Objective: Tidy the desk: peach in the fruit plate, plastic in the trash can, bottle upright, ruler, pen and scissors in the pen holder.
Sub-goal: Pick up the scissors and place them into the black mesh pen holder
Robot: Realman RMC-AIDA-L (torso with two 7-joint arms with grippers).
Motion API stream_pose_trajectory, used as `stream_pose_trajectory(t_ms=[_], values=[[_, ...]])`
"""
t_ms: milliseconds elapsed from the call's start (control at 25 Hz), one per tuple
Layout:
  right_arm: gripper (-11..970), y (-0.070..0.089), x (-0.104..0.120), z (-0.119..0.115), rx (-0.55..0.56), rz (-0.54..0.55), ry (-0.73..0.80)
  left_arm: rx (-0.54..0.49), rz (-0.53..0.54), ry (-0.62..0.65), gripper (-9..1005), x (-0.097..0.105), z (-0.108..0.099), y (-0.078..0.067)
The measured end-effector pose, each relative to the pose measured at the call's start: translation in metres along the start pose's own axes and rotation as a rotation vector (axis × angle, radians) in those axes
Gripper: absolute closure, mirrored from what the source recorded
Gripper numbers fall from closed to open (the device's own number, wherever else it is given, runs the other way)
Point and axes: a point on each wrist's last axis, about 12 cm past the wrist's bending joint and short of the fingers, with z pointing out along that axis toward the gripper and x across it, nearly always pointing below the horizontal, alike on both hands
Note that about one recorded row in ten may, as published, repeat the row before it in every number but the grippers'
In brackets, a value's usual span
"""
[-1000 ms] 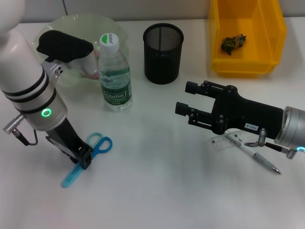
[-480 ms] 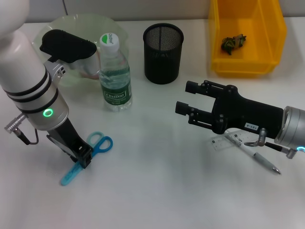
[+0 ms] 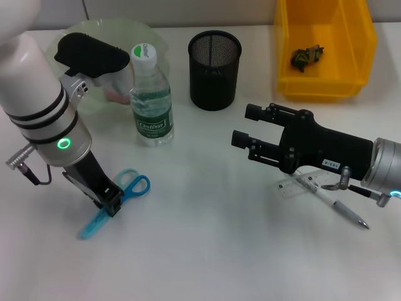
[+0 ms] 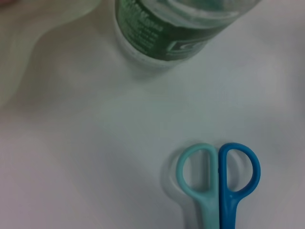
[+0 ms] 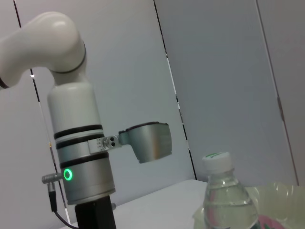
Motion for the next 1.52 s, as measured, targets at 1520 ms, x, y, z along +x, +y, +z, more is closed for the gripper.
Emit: stream_pose_trajectory(t_ms=[1520], values=[[296, 0.025, 0.015, -0.067, 0.165, 0.090, -0.224, 0.326, 0.417, -0.831, 769, 0.009, -0.101, -0.037]])
